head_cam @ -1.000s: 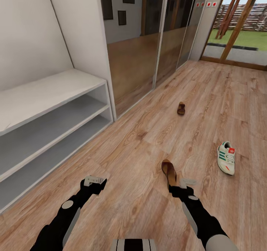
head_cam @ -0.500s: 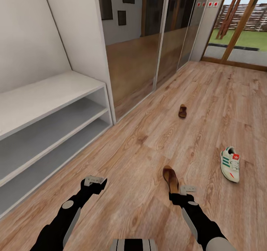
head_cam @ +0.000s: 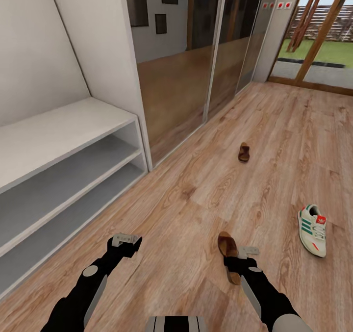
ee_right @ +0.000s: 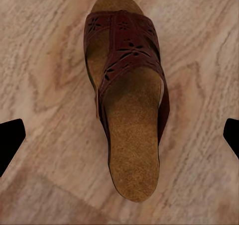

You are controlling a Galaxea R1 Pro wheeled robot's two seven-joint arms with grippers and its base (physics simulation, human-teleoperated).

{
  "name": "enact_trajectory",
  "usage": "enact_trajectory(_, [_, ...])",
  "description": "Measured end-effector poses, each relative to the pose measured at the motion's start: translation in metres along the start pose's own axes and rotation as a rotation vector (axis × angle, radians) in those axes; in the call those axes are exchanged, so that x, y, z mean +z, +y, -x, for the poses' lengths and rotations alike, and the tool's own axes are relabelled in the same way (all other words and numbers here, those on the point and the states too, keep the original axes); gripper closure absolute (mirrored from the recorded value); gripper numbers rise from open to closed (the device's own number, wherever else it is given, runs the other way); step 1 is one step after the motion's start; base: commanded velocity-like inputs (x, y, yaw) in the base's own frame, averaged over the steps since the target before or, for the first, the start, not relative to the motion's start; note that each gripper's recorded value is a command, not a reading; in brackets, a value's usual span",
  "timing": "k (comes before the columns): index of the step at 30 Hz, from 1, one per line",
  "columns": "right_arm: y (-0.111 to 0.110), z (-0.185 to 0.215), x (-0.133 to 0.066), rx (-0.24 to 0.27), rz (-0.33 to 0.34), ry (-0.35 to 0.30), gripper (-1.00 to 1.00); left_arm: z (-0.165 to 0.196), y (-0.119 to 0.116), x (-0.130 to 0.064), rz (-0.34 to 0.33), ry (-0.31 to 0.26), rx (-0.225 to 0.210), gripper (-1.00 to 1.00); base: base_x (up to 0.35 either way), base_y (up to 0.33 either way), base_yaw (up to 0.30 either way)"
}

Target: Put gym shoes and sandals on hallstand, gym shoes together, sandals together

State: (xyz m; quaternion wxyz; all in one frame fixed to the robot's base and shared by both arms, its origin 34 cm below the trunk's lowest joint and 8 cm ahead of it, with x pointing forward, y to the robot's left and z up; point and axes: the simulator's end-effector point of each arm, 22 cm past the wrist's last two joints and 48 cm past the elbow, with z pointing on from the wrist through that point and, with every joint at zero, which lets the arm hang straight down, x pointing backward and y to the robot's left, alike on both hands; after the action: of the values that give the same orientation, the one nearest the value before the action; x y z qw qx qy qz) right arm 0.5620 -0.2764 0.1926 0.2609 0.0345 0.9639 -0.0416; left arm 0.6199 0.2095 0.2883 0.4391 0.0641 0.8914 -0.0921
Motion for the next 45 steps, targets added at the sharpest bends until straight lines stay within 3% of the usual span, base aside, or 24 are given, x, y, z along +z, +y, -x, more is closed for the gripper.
enact_trajectory(20, [0.001, -0.0006, 0.0, 0.0, 0.001, 0.001, -1.0, 0.0004, -0.0007, 0.0001, -0.001, -0.002, 0.002, -1.0, 0.158, -0.052, 0.0])
enact_trajectory(45, [0.0012, -0.001, 0.0002, 0.0, 0.001, 0.001, -1.0, 0.0032, -0.0019, 0.0, -0.006, -0.009, 0.004, -1.0, 0.029, -0.018, 0.0])
